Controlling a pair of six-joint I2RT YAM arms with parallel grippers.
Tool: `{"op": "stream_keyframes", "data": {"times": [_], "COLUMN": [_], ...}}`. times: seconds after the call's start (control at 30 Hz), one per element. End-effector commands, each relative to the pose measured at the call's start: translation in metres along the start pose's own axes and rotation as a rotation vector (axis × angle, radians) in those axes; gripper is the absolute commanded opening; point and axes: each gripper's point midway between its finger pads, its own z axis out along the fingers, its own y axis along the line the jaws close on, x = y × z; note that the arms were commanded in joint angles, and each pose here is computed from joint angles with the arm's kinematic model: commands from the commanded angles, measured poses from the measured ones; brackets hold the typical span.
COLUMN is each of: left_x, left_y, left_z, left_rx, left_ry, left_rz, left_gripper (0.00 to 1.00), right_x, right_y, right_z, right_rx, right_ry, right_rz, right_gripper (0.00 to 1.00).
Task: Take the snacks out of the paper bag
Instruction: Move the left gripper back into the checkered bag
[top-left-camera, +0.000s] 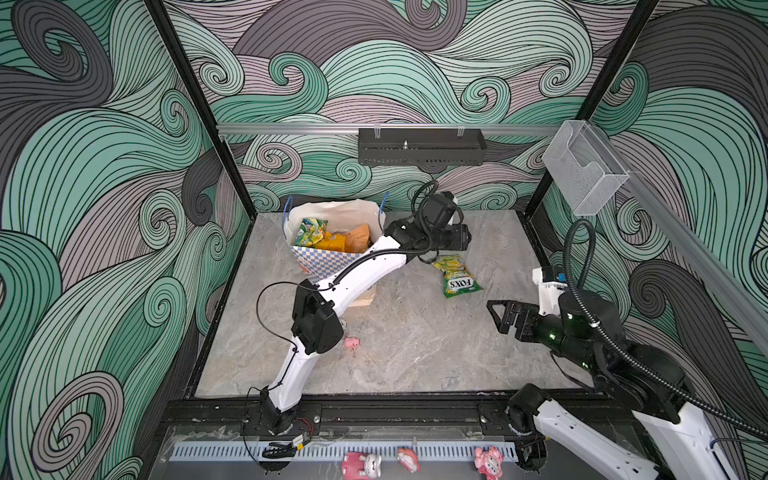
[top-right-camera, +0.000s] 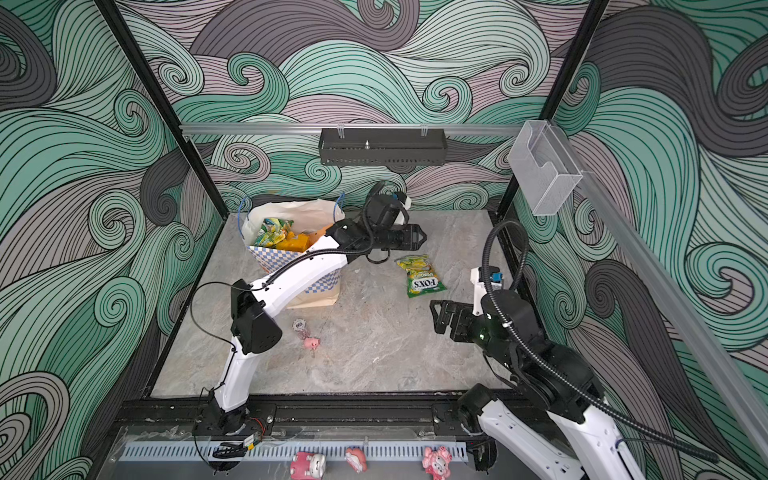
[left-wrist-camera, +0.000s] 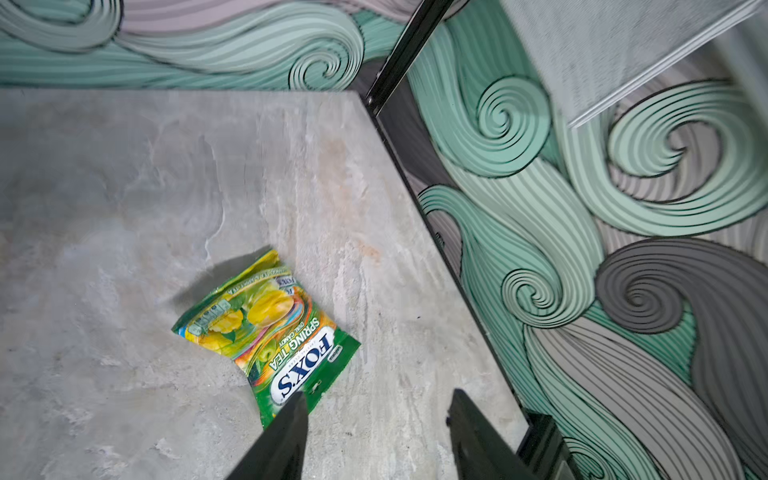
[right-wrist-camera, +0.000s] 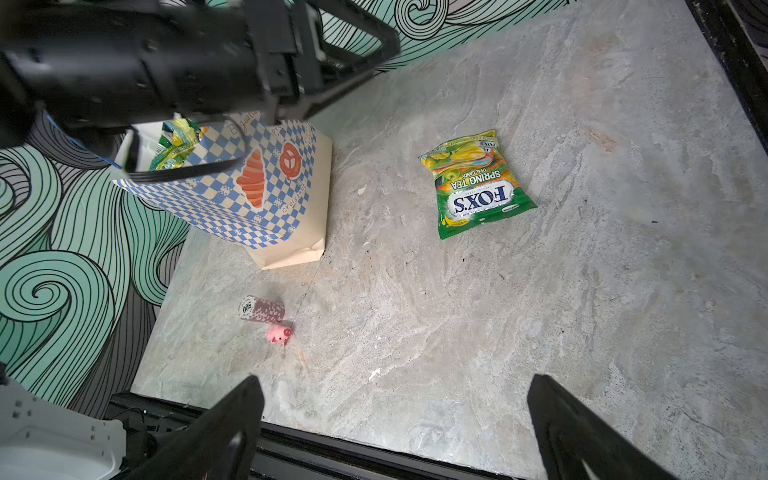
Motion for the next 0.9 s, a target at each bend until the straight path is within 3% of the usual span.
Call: {"op": "stream_keyframes", "data": {"times": [0.0, 0.17, 0.3, 0.43, 0.57, 0.87], "left_x": [-0.044, -0.095, -0.130, -0.145, -0.136, -0.079], "left_y": [-0.001, 0.028, 0.073, 0.125, 0.180, 0.290], "left_z": [-0.050, -0.120, -0.180, -0.223, -0.245, -0.267], "left_rx": [-0.052, -0.169, -0.293, -0.441, -0.568, -0.949], "left_ry": [-0.111, -0.239, -0.342, -0.385, -0.339, -0.051], "left_rz": [0.074, 0.087, 0.076, 0.054, 0.005, 0.016], "left_gripper": [0.58, 0.58, 0.58, 0.58, 0.58, 0.58], "right_x": [-0.021, -0.033, -0.036, -0.036, -0.039, -0.064], "right_y": [0.012, 0.029, 0.036, 0.048, 0.081, 0.129], "right_z": [-0.005, -0.003, 0.001, 0.005, 0.005, 0.002], "right_rx": [-0.038, -0.102, -0.117, -0.164, -0.315, -0.475], "right_ry": [-0.074, -0.089, -0.078, -0.059, -0.020, 0.020], "right_rz": [-0.006, -0.014, -0.024, -0.049, -0.097, -0.085], "right_gripper": [0.99, 0.99, 0.99, 0.99, 0.99, 0.99]}}
